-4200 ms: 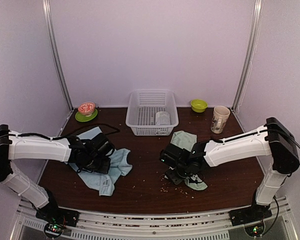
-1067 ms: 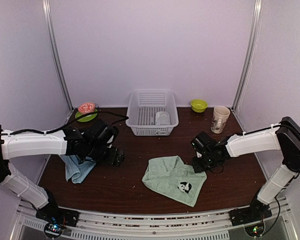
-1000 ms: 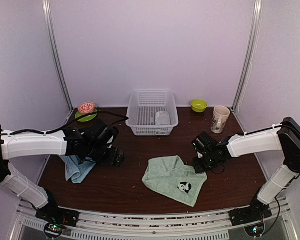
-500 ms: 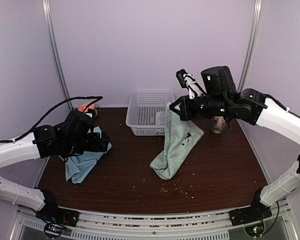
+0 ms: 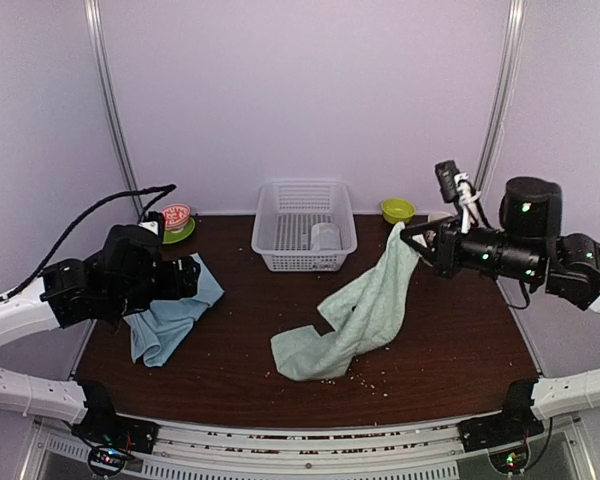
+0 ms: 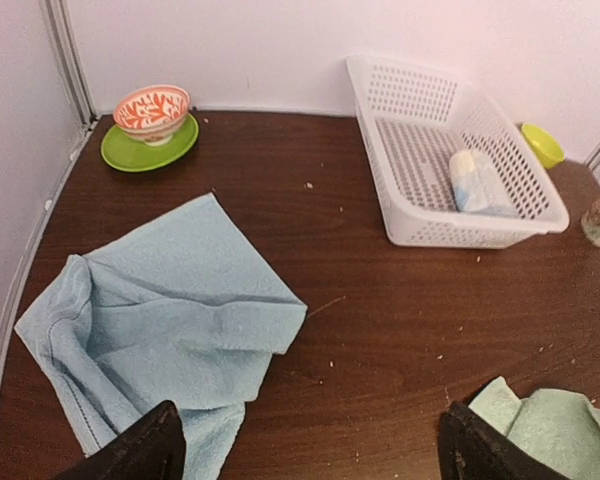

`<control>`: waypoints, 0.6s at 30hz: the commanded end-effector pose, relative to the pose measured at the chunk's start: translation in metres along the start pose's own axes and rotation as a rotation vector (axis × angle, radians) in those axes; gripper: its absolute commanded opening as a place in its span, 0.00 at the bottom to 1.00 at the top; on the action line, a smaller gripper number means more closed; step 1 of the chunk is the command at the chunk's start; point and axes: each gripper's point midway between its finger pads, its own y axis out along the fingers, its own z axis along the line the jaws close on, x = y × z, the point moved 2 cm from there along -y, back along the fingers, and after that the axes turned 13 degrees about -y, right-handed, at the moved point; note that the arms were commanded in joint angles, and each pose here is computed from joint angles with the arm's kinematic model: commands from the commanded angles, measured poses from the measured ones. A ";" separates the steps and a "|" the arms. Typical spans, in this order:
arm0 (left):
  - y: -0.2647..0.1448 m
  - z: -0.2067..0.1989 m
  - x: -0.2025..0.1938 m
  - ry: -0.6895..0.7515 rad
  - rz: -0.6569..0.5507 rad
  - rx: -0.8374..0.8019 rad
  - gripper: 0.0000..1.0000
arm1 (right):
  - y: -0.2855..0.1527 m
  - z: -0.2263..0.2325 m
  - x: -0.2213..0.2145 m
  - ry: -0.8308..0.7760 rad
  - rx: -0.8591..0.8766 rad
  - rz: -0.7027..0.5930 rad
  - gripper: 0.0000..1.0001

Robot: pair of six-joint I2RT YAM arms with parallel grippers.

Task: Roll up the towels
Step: Pick up the towel from the center of the board.

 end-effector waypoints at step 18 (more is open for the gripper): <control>0.028 -0.182 -0.105 0.295 0.398 -0.644 0.86 | 0.007 0.004 -0.092 0.005 0.091 0.053 0.00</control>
